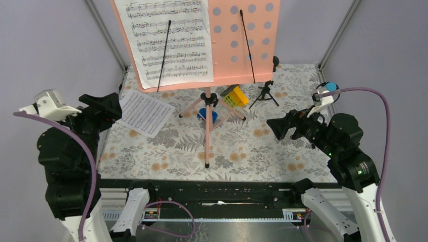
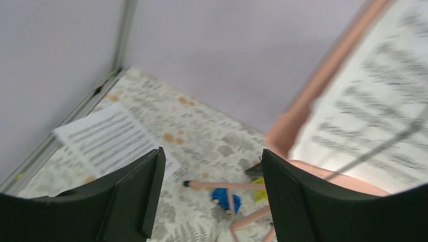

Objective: Pack up the instrument practice props

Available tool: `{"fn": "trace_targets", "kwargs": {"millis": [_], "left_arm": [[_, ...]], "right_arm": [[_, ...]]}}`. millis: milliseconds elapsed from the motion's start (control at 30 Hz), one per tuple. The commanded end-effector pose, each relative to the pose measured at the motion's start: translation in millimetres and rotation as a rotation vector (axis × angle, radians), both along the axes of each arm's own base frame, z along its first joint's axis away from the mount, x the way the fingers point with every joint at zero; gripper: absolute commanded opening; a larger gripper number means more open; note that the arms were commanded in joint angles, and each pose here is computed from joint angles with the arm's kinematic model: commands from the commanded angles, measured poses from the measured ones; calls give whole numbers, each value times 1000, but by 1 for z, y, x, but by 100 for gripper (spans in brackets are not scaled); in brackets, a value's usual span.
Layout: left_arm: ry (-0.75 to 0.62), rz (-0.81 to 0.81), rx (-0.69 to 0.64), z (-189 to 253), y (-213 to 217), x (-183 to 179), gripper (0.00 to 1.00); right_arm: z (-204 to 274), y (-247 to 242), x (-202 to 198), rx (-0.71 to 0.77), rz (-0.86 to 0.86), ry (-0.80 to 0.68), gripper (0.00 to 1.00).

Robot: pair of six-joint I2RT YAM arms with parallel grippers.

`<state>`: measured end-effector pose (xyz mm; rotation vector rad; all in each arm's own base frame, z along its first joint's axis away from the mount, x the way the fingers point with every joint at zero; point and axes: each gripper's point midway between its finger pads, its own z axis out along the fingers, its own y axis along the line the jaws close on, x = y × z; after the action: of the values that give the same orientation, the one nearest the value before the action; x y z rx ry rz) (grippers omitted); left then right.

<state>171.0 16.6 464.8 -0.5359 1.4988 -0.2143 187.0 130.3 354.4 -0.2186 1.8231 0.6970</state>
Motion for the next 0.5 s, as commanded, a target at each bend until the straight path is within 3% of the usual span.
{"fn": "trace_targets", "kwargs": {"millis": [0,233,467], "left_arm": [[-233,-289,12,79,-53,-17,72],[-382,-556,-29,137,-96,-45,70],[-333,-864,-12,118,-145,-27,72]], "right_arm": [[17,0,-1,-1,8,-47,100],[18,-1,-1,-11,8,-57,100],[16,4,2,-17,28,-44,100]]}}
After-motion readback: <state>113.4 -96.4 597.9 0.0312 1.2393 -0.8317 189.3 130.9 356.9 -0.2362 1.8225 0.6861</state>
